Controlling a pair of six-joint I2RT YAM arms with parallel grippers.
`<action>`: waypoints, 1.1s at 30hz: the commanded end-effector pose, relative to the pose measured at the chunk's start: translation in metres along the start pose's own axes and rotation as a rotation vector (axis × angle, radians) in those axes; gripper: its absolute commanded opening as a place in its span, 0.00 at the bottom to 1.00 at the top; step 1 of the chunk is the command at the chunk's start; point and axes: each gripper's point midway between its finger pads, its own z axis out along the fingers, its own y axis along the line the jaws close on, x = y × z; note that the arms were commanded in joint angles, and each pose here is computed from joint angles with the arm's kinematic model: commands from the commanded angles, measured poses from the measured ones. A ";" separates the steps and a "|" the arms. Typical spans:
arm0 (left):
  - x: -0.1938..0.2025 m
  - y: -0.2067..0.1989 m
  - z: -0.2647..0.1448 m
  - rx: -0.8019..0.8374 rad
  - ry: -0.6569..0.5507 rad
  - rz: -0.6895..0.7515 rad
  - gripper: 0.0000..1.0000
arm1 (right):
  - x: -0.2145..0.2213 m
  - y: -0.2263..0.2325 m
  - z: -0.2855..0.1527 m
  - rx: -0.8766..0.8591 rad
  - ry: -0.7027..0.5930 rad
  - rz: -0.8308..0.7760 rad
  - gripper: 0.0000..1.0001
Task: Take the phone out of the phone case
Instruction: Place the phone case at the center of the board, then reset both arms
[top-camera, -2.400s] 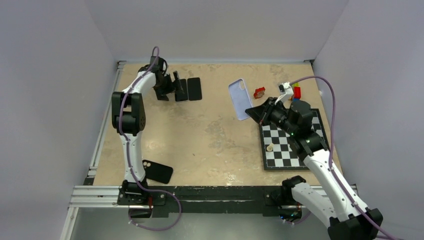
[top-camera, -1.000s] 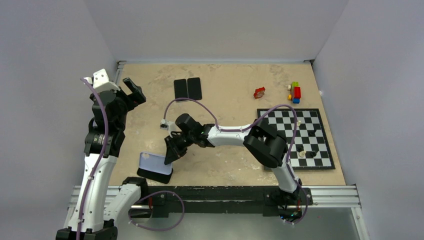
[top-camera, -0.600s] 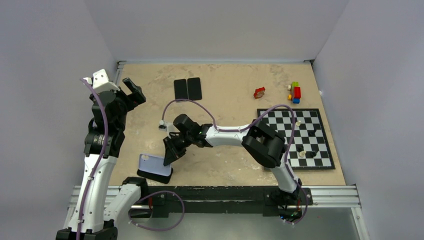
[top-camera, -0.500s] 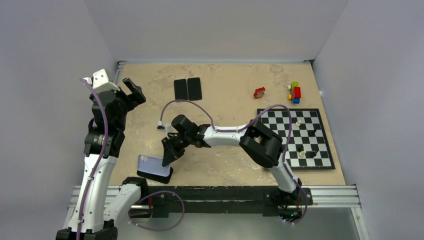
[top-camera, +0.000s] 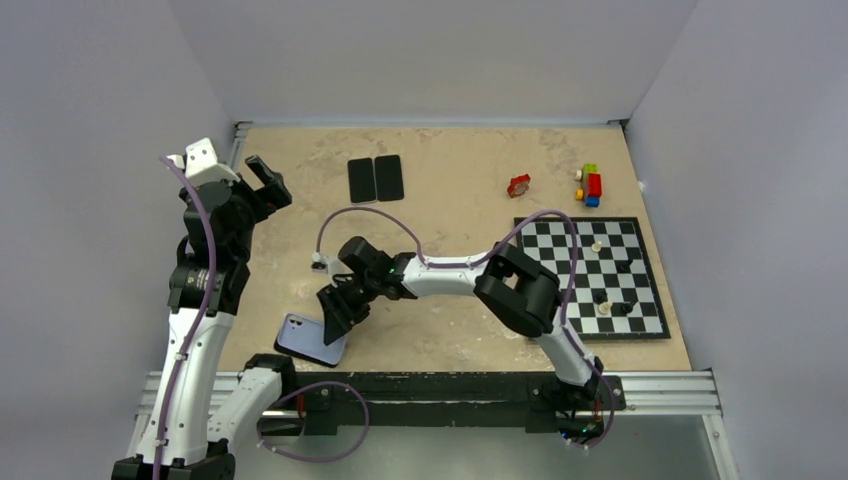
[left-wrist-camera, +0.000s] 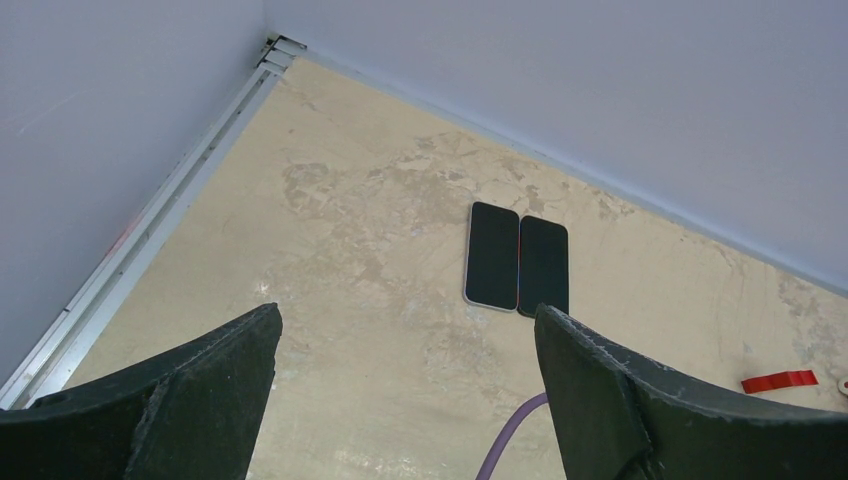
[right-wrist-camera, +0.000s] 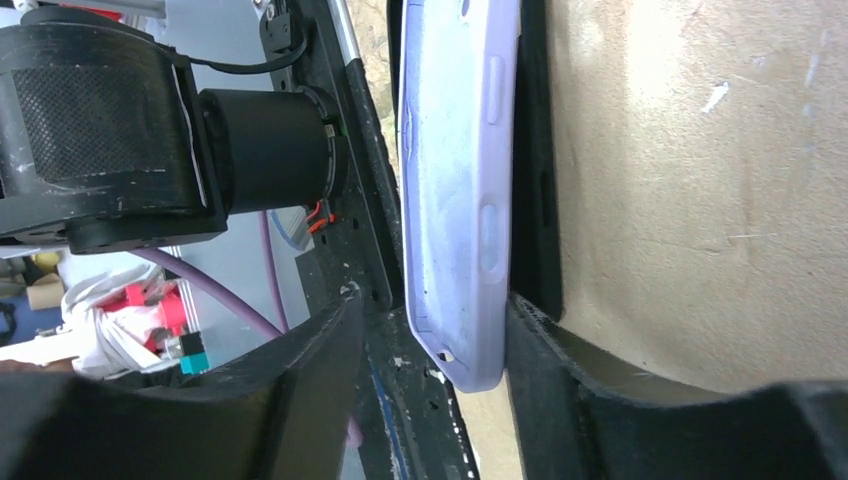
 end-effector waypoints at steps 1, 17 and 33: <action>-0.009 -0.006 0.001 0.022 -0.032 -0.021 1.00 | -0.025 0.035 -0.016 -0.012 -0.064 -0.125 0.64; -0.008 -0.003 0.002 0.007 -0.027 -0.015 1.00 | -0.072 -0.042 -0.212 1.034 -0.609 -0.176 0.90; -0.014 -0.010 -0.006 0.047 -0.048 -0.035 1.00 | 0.005 0.075 -0.516 1.110 -1.543 -0.171 0.98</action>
